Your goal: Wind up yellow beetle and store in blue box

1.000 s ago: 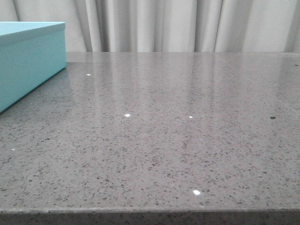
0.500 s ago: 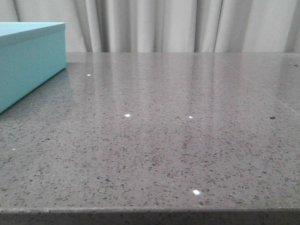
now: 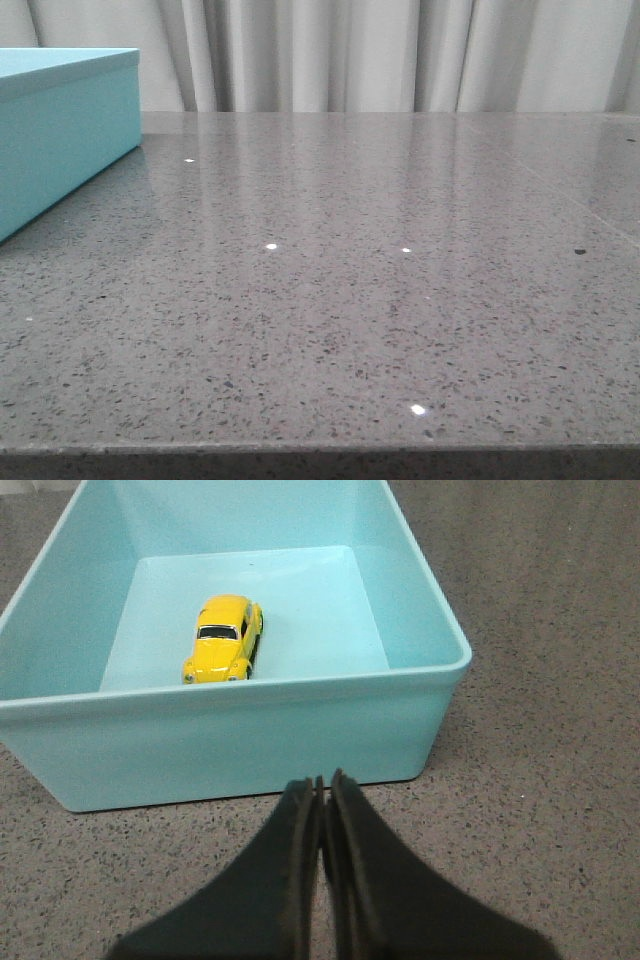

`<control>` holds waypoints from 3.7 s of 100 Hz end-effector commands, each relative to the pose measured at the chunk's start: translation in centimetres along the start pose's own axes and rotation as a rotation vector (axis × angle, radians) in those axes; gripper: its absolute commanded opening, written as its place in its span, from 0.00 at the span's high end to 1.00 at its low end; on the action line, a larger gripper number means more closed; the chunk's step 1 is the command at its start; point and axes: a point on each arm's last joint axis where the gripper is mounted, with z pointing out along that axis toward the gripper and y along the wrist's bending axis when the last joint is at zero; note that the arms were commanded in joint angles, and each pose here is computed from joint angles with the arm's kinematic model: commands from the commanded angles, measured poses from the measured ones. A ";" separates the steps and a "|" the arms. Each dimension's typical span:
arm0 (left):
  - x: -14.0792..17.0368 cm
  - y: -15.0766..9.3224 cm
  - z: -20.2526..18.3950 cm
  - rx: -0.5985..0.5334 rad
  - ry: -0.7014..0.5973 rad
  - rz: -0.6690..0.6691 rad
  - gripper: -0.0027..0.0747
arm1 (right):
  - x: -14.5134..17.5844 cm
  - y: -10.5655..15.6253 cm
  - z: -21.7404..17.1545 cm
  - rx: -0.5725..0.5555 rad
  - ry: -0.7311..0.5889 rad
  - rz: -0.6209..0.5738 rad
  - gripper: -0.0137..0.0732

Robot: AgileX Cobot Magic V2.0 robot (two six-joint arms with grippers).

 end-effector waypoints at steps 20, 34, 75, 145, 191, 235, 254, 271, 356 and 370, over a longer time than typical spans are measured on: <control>-0.1 -0.4 -1.1 0.033 -0.147 -0.036 0.99 | -0.8 0.5 0.5 -0.053 -0.168 -0.037 0.92; -0.1 -0.4 -1.1 0.033 -0.147 -0.036 0.99 | -0.7 0.4 0.6 -0.050 -0.160 -0.037 0.92; -0.1 -0.4 -1.1 0.033 -0.147 -0.036 0.99 | -0.7 0.4 0.6 -0.050 -0.159 -0.037 0.92; 0.8 0.9 2.0 -0.076 -0.447 0.022 0.99 | -0.7 0.4 0.6 -0.050 -0.159 -0.037 0.92; 7.0 1.3 5.3 -0.062 -0.530 0.041 0.99 | -0.7 0.4 0.6 -0.050 -0.159 -0.037 0.92; 9.2 1.4 6.2 -0.060 -0.480 0.013 0.99 | -0.7 0.4 0.6 -0.048 -0.155 -0.037 0.92; 9.2 1.4 6.2 -0.060 -0.480 0.013 0.99 | -0.7 0.4 0.6 -0.048 -0.155 -0.037 0.92; 9.2 1.4 6.2 -0.060 -0.480 0.013 0.99 | -0.7 0.4 0.6 -0.048 -0.155 -0.037 0.92; 9.2 1.4 6.2 -0.060 -0.480 0.013 0.99 | 0.1 0.4 1.1 -0.059 -0.218 -0.047 0.92; 9.2 1.4 6.2 -0.060 -0.480 0.013 0.99 | 1.2 0.0 1.5 -0.029 -0.345 -0.027 0.92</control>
